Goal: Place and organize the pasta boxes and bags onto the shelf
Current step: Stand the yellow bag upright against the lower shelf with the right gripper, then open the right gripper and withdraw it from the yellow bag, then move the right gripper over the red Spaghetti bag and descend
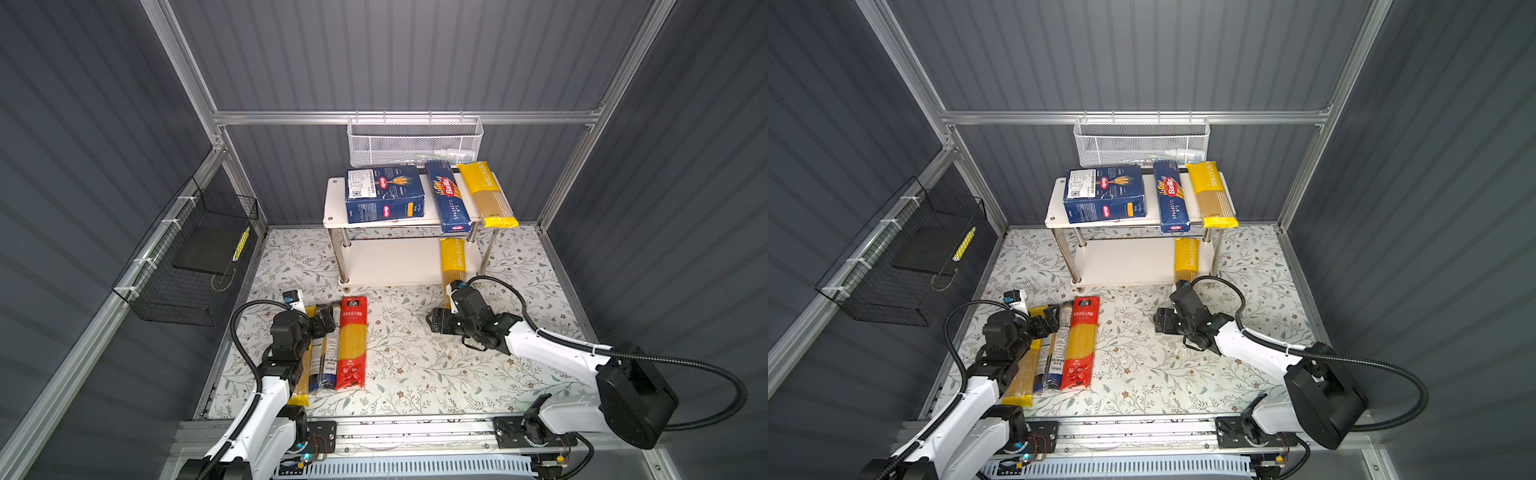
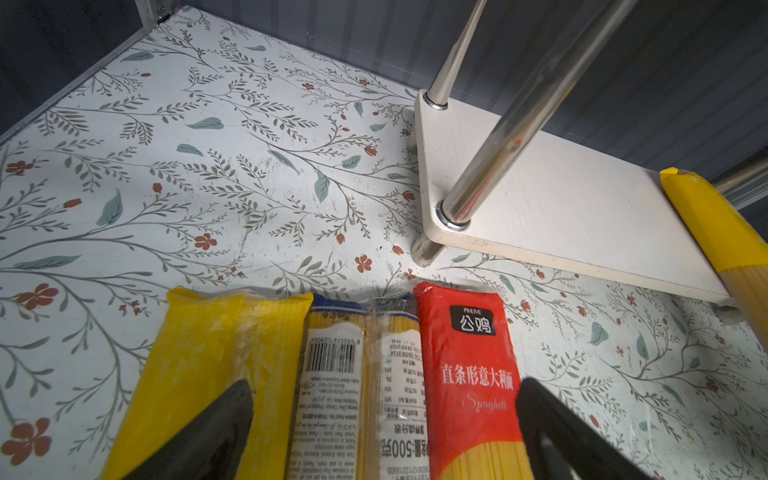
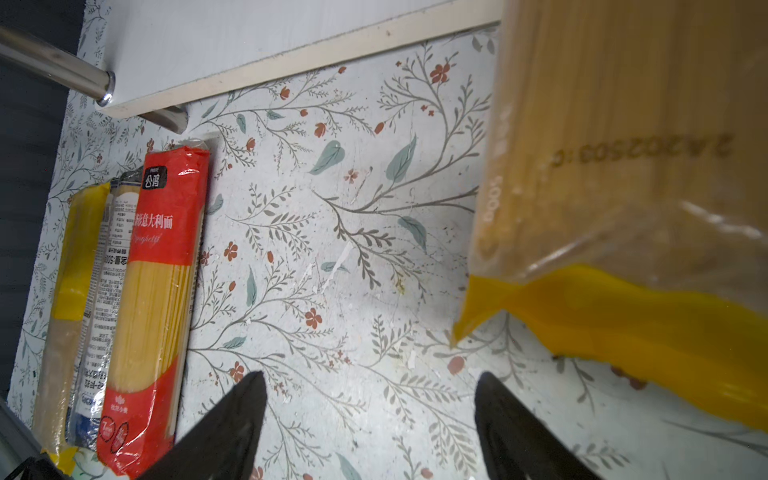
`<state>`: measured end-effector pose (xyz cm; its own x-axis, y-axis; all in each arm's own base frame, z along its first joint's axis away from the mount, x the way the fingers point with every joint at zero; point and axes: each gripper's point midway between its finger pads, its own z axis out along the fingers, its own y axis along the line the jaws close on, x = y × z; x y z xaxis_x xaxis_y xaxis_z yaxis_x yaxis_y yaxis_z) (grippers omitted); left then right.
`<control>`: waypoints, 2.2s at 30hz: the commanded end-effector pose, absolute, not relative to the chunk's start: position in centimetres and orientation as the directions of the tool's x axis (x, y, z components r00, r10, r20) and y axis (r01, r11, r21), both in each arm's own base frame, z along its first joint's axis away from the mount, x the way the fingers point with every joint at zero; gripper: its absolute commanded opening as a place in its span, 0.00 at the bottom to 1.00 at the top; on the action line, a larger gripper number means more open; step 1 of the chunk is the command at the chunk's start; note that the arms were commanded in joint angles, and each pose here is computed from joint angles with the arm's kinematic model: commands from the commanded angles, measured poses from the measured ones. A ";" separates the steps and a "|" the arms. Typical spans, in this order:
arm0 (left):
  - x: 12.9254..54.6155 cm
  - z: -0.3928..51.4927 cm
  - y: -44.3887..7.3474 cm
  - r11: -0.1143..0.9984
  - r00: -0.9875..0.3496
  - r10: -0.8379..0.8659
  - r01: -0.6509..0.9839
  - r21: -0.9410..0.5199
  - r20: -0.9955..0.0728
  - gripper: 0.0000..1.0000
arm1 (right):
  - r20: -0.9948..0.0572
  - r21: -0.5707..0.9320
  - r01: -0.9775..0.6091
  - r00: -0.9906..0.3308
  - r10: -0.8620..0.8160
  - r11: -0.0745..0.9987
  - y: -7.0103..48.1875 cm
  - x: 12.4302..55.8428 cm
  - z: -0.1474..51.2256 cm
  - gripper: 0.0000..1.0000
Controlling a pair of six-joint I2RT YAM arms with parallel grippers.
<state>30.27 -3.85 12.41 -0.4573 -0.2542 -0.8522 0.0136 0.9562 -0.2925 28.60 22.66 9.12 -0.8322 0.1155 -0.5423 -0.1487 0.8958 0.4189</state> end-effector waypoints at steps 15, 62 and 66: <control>30.5 13.7 -3.7 0.961 -0.431 -0.240 0.024 -0.277 -0.870 1.00 | -0.591 0.386 -0.088 -0.788 0.173 0.918 22.0 33.0 9.5 0.81; 29.4 13.7 -5.3 0.919 -0.599 -0.326 -0.018 -0.395 -0.731 1.00 | -0.647 0.283 -0.216 -0.762 0.020 0.935 23.5 30.0 15.5 0.88; 29.7 14.4 -5.1 0.941 -0.583 -0.271 0.008 -0.339 -0.766 1.00 | -0.623 0.282 -0.236 -0.782 -0.010 0.930 26.7 27.6 15.5 0.90</control>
